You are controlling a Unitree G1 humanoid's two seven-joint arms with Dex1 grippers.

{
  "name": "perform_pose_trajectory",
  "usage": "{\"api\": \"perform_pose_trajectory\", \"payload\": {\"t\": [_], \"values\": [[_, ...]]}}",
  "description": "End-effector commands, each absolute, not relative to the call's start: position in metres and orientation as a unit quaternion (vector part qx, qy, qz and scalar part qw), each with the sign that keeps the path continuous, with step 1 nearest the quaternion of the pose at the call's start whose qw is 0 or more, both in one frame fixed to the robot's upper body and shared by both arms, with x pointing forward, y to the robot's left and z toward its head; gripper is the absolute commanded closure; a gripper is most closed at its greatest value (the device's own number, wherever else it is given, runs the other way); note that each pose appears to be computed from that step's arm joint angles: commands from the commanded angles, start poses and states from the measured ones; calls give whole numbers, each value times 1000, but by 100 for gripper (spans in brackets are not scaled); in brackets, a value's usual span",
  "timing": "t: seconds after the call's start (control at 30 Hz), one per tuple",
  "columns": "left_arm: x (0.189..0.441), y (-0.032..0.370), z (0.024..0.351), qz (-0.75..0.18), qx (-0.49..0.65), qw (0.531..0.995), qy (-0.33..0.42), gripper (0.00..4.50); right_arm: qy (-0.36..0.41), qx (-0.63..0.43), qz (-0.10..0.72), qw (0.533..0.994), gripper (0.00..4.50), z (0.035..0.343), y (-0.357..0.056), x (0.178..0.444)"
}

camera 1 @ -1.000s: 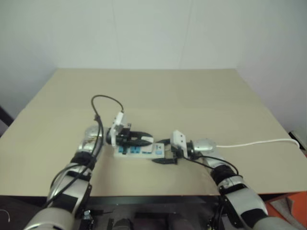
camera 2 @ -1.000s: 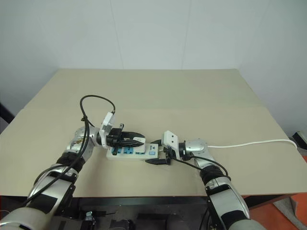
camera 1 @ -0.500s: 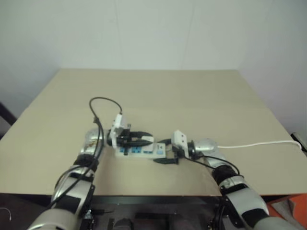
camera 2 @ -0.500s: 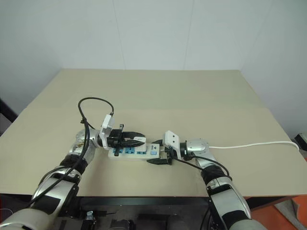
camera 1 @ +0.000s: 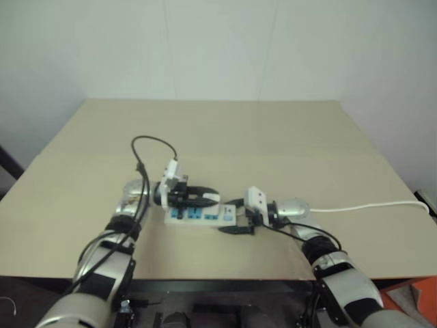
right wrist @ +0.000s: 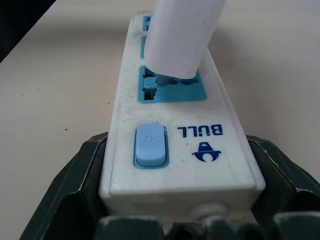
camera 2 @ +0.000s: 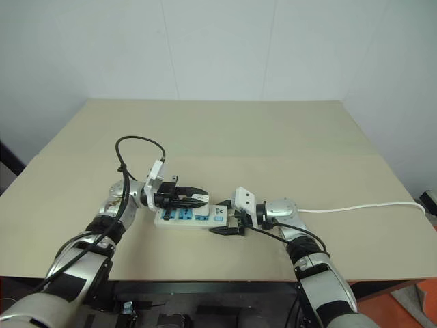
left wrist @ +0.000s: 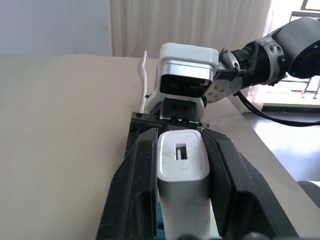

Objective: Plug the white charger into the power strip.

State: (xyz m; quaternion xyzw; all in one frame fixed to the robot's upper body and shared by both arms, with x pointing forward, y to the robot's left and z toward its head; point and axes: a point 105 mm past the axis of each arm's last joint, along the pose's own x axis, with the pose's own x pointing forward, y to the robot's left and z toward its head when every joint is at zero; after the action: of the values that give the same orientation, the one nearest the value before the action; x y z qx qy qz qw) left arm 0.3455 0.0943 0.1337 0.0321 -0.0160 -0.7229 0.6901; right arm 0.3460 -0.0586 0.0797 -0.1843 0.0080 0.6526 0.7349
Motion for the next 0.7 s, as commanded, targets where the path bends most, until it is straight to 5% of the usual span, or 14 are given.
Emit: {"api": "perform_pose_trajectory", "payload": {"t": [0.03, 0.7], "values": [[338, 100, 113, -728, 37, 683, 34, 348, 11, -197, 646, 738, 108, 79, -65, 347], [337, 93, 110, -730, 31, 683, 14, 348, 16, -197, 645, 738, 108, 74, -69, 342]]}}
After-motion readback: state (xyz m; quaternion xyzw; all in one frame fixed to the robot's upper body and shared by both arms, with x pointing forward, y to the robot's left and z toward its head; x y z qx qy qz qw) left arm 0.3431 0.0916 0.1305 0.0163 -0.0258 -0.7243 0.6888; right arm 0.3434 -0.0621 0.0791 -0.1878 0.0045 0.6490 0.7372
